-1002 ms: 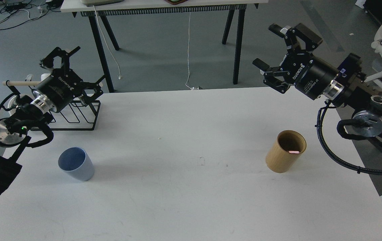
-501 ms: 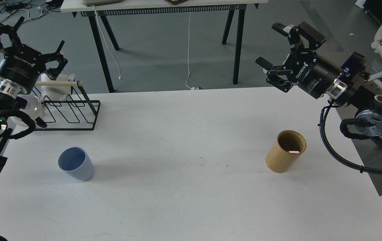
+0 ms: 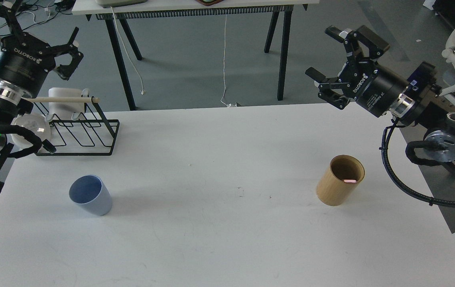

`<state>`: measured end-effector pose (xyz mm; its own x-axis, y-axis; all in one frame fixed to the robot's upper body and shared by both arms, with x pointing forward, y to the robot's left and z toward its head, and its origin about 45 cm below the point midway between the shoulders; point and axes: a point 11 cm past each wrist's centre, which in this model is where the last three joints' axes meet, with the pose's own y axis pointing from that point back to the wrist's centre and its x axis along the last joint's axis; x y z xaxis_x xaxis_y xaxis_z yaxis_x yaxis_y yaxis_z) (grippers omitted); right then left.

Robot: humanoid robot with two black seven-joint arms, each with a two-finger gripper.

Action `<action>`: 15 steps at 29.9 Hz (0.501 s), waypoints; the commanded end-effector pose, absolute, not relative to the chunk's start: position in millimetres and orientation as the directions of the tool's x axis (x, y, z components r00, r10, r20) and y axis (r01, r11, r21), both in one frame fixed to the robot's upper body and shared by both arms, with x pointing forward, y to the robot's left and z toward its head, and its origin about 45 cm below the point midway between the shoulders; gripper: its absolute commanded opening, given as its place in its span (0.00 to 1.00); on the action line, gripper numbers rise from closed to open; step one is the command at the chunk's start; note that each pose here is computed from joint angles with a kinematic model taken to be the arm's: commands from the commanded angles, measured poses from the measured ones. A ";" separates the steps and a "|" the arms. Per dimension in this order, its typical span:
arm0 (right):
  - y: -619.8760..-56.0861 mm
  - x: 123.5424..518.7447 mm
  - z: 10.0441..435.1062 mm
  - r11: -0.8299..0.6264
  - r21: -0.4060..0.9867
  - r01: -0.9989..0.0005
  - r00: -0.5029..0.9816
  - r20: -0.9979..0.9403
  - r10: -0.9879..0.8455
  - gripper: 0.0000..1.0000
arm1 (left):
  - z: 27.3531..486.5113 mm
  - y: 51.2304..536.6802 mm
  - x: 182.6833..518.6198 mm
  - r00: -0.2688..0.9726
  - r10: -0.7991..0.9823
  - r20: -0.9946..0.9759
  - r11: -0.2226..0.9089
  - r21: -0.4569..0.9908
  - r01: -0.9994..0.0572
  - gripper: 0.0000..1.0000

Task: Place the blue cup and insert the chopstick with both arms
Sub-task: 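Raise the left gripper up and away from the wire rack, then lower the left gripper and grasp the light blue cup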

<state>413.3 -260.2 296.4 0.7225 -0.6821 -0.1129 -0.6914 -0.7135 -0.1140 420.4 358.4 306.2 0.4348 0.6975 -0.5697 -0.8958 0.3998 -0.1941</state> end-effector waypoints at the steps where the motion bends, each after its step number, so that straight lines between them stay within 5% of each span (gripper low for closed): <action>1: -260.7 413.4 297.0 -0.712 -0.117 -0.692 0.722 -0.113 -0.683 0.99 | 309.9 333.8 403.1 0.541 0.753 -0.375 0.560 -0.068 -0.826 1.00; 5: -265.2 413.6 295.2 -0.706 -0.109 -0.700 0.714 -0.111 -0.691 0.99 | 322.6 312.6 372.6 0.680 0.728 -0.086 0.685 0.076 -0.724 1.00; 8: -267.7 411.9 289.5 -0.701 -0.099 -0.706 0.708 -0.118 -0.696 0.99 | 336.5 326.5 365.5 0.603 0.797 0.047 0.593 0.135 -0.794 0.99; 15: -270.7 410.6 282.3 -0.695 -0.087 -0.714 0.699 -0.128 -0.703 0.99 | 409.1 346.7 339.0 0.566 0.793 0.225 0.593 -0.070 -0.802 0.90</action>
<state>410.9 -270.7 284.3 0.7013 -0.7020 -0.1243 -0.7125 -0.6959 -0.0896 349.7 342.7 384.8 0.5660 0.8053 0.1761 -0.8205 0.5711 0.0258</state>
